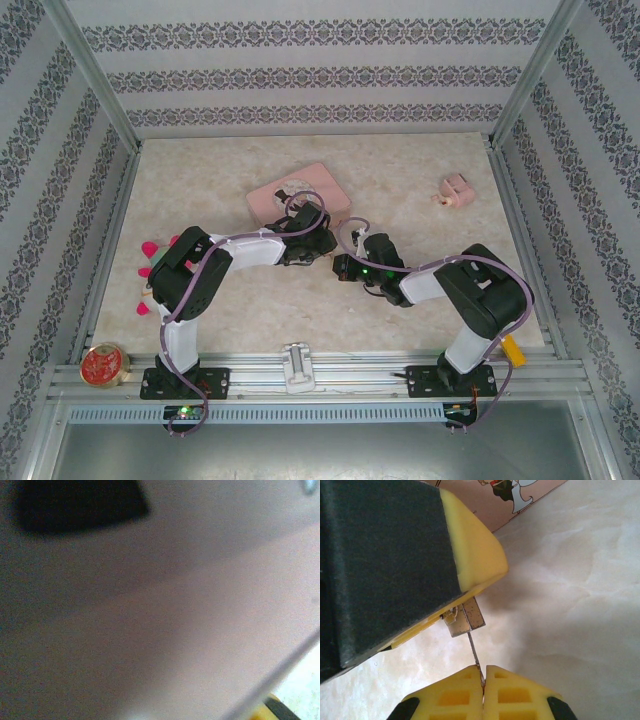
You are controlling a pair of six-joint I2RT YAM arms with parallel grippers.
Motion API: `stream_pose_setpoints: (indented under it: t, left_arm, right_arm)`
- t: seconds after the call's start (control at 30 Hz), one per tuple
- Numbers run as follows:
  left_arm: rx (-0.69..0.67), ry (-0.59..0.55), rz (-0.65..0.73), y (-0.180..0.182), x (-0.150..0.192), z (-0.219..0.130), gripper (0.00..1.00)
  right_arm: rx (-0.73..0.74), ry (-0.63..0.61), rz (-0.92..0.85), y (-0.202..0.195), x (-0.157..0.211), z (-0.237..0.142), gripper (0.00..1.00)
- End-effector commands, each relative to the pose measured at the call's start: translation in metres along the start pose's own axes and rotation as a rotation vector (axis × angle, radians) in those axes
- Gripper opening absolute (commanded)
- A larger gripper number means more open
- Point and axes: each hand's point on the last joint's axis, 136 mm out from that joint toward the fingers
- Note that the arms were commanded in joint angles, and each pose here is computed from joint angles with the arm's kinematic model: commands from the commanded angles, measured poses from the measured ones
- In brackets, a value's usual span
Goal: Unlock the padlock with the key
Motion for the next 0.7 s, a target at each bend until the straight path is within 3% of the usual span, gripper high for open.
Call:
stream_pose_setpoints:
  t: [0.0, 0.67]
  left_arm:
    - [0.05, 0.109, -0.048, -0.002, 0.026, 0.007, 0.2]
    - [0.064, 0.113, -0.052, -0.005, 0.026, 0.007, 0.2]
  right_arm:
    - [-0.099, -0.085, -0.019, 0.033, -0.028, -0.004, 0.0]
    - [-0.138, -0.048, 0.022, 0.044, -0.032, 0.0, 0.0]
Point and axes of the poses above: each hand's point on the last joint's axis, 136 mm out from that joint toward the fingers, its own z axis out along the fingers, its own y axis along the line the jaws close on, x = y × z, and after that the axes turned 15 degrees about z, right-handed
